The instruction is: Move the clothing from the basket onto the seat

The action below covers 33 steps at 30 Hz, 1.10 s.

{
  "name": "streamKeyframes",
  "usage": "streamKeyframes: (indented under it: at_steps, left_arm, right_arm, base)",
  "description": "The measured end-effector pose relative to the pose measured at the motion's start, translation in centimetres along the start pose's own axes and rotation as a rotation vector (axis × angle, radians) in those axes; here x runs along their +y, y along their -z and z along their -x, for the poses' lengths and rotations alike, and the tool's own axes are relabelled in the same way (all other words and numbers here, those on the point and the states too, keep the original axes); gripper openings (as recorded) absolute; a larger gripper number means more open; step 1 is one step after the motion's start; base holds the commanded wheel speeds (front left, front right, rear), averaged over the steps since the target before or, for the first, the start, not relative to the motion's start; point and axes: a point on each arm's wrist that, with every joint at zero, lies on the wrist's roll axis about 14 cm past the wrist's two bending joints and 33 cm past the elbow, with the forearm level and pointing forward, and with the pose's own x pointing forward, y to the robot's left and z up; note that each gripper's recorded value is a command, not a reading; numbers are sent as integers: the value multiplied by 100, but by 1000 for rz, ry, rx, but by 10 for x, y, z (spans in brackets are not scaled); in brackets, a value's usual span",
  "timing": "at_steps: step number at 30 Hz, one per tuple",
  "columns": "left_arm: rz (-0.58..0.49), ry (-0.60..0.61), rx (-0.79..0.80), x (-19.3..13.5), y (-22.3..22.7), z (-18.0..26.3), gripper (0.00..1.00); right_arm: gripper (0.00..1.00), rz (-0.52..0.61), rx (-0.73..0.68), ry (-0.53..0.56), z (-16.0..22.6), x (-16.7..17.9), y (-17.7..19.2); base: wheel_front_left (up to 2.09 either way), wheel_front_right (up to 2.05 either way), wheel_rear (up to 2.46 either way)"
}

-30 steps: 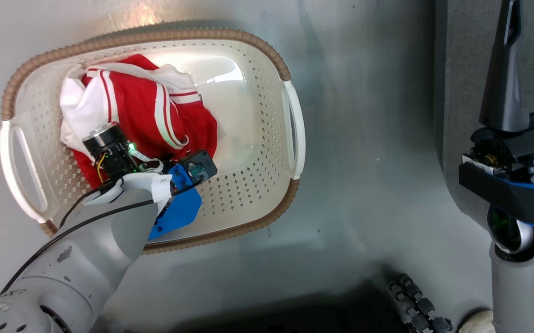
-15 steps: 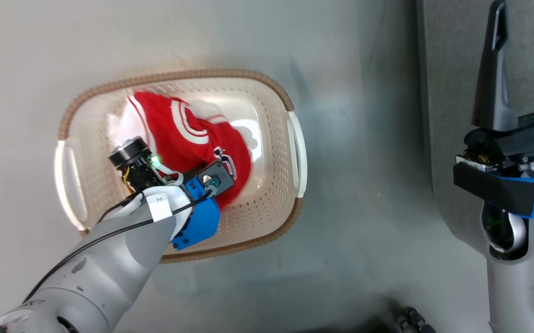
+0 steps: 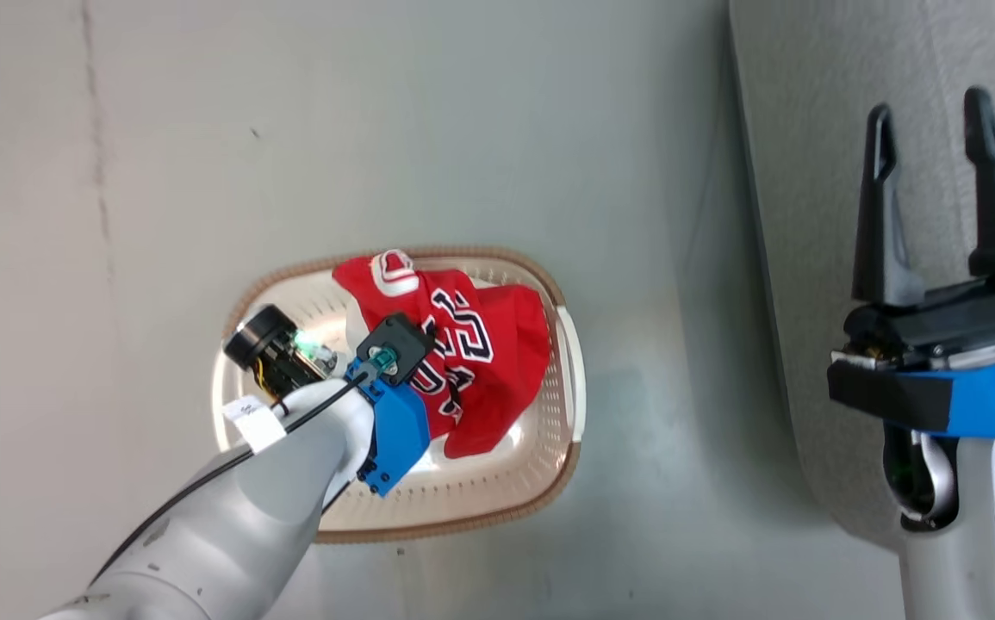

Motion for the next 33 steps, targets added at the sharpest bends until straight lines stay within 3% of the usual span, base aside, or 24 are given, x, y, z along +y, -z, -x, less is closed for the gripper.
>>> streamKeyframes:
  at_steps: [13,21,33]
  left_arm:
    - [55,-149,-280,8,-89,78,0]
    - [24,-231,-515,6,-155,142,0]
    - [-47,-326,-750,2,-210,220,0]
  right_arm:
    - [100,-18,-62,-9,44,12,-61]
    - [100,-27,-110,-13,81,18,-95]
    - [100,-68,-134,-31,114,28,-111]
  base:
    - [0,0,0]
    - [0,0,0]
    - [0,0,0]
